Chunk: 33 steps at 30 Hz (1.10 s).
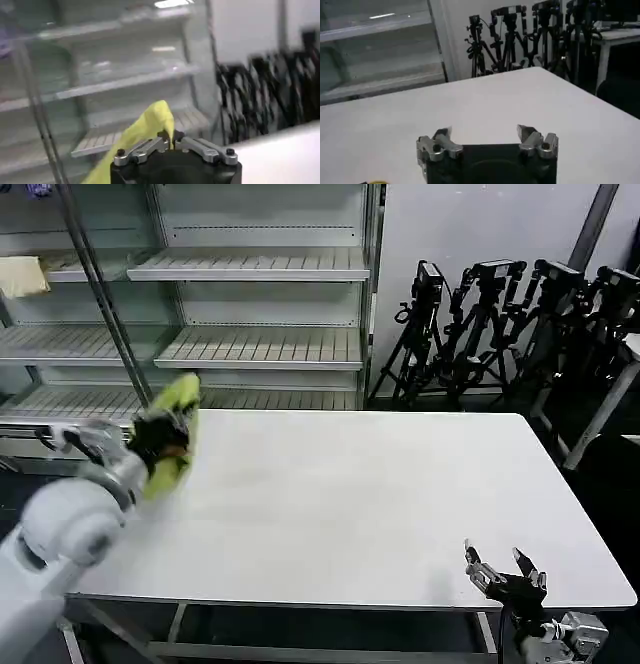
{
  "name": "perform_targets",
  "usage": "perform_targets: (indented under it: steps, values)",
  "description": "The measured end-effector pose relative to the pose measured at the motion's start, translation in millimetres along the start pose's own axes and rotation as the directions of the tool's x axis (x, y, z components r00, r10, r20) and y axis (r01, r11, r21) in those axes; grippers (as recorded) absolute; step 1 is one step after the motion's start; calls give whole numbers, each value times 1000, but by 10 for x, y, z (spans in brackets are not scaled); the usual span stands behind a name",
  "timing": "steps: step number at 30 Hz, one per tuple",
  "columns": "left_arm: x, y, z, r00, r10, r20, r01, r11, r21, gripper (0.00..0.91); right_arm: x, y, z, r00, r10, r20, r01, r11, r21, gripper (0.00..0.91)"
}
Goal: Fold and organize the clothes.
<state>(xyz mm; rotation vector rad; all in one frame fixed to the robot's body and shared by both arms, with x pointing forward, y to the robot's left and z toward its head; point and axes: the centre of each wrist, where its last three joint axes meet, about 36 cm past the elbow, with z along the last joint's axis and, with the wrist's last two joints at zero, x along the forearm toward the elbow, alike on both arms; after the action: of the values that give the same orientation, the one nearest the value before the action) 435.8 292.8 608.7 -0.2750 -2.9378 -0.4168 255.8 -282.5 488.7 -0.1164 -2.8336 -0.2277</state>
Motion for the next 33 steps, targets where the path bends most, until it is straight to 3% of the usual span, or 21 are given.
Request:
perform_targets:
  steps: [6, 10, 15, 25, 26, 27, 28, 29, 33]
  values:
    - [-154, -563, 649, 996, 39, -74, -55, 974, -220, 20, 49, -21, 10, 1000, 13, -1, -13, 1000, 7, 907]
    - [-215, -973, 855, 992, 98, -83, -117, 955, -274, 20, 80, -40, 5, 1000, 22, 0, -22, 1000, 15, 907]
    - [-330, -1368, 846, 985, 163, -60, -173, 947, -269, 20, 104, -50, 22, 999, 31, -5, -31, 999, 16, 907]
    - [-721, -1935, 573, 966, 256, -27, -258, 960, -112, 30, 91, -68, 32, 999, 39, -4, -39, 999, 19, 907]
    - [-770, -1980, 550, 966, 257, -27, -259, 961, -98, 71, 90, -69, 33, 999, 39, -4, -39, 999, 19, 907]
    - [-823, -2034, 523, 965, 260, -26, -261, 962, -84, 514, 89, -70, 35, 999, 39, -4, -39, 999, 19, 907]
    - [-871, -2085, 506, 964, 264, -28, -265, 961, -72, 786, 88, -72, 36, 999, 40, -5, -40, 999, 19, 907]
    - [-914, -2139, 490, 962, 270, -30, -271, 961, -59, 907, 88, -75, 37, 999, 41, -5, -41, 999, 20, 907]
    - [-1051, -2333, 412, 955, 294, -34, -294, 956, -3, 907, 84, -94, 27, 999, 46, -2, -46, 999, 23, 907]
